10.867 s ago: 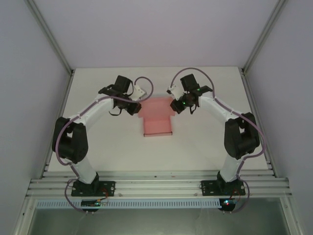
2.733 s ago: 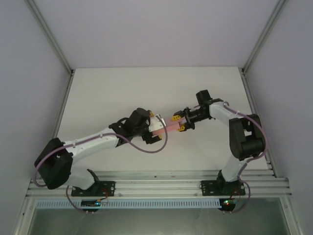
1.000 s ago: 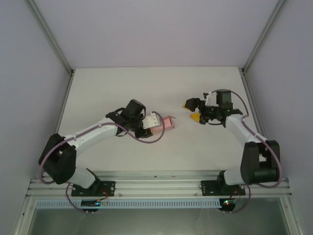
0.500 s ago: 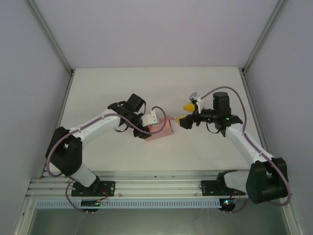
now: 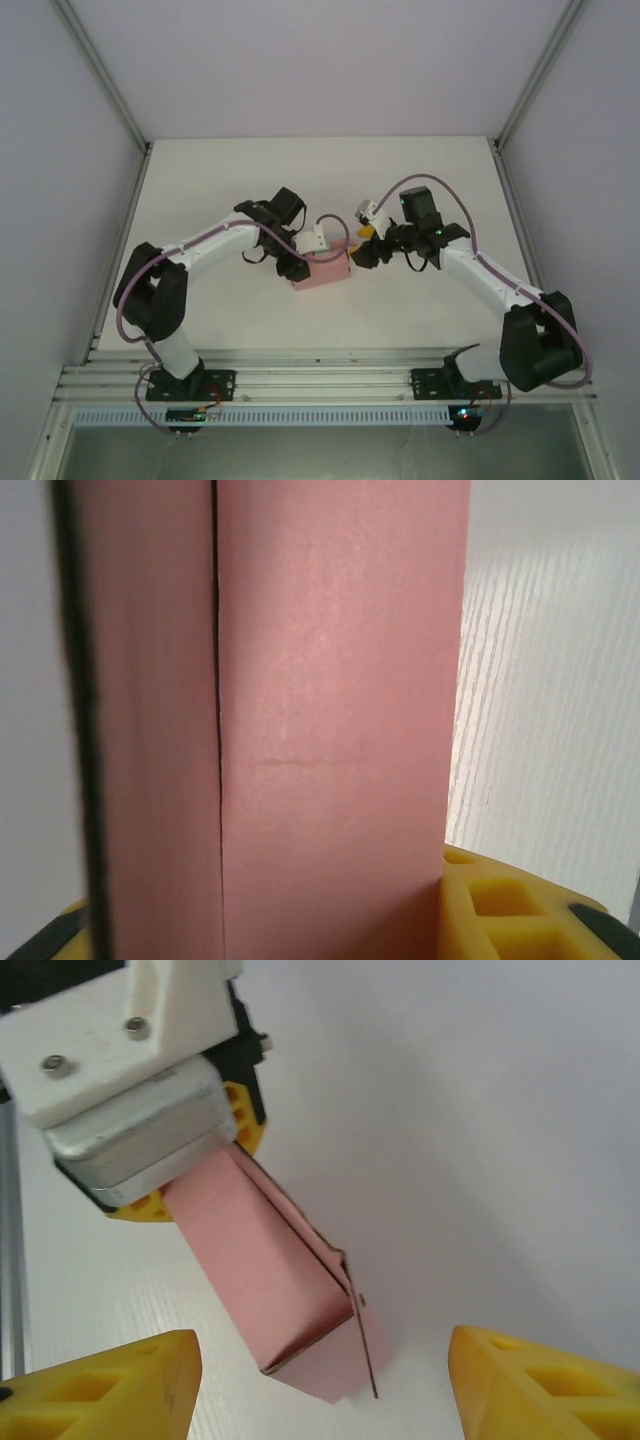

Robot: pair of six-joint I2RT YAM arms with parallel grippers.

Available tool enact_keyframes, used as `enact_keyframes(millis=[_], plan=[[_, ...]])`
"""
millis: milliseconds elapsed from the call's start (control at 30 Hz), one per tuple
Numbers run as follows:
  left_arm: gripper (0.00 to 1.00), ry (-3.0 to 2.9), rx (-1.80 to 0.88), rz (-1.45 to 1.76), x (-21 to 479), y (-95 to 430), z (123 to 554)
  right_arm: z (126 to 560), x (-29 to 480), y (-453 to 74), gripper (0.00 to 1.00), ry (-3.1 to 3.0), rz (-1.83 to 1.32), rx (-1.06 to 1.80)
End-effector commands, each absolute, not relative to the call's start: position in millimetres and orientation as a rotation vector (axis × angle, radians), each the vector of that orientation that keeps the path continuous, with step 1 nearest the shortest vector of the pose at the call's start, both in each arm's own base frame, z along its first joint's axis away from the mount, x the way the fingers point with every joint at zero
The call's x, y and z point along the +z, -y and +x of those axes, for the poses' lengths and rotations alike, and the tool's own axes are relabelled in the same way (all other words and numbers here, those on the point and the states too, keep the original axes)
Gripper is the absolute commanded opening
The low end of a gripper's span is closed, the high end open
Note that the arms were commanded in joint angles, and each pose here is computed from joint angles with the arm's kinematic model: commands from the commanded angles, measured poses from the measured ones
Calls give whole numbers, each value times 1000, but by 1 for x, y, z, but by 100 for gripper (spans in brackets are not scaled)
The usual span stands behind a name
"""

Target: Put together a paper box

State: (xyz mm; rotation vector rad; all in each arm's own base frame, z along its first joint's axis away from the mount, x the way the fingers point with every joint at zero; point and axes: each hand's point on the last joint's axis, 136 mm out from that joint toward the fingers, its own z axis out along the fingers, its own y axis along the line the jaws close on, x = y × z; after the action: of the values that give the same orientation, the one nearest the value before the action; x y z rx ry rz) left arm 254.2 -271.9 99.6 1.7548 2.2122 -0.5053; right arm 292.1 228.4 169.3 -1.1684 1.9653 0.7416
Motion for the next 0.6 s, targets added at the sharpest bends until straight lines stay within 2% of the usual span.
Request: enact_keyframes(millis=[0, 67, 233, 333, 467, 567], plan=[[27, -2232, -507, 1761, 105, 270, 256, 305, 178, -234, 65, -1917, -1190, 696], [28, -2248, -498, 1759, 103, 270, 257, 306, 178, -240, 65, -1911, -1207, 709], [27, -2280, -491, 1764, 101, 269, 259, 310, 172, -250, 55, -1909, -1251, 686], [28, -2287, -495, 1761, 101, 270, 259, 310, 170, -253, 43, -1920, -1262, 692], [28, -2280, -492, 1759, 102, 271, 261, 307, 165, -254, 16, -1957, -1286, 677], [28, -2289, -473, 1741, 101, 272, 265, 302, 162, -251, 8, -2000, -1297, 658]])
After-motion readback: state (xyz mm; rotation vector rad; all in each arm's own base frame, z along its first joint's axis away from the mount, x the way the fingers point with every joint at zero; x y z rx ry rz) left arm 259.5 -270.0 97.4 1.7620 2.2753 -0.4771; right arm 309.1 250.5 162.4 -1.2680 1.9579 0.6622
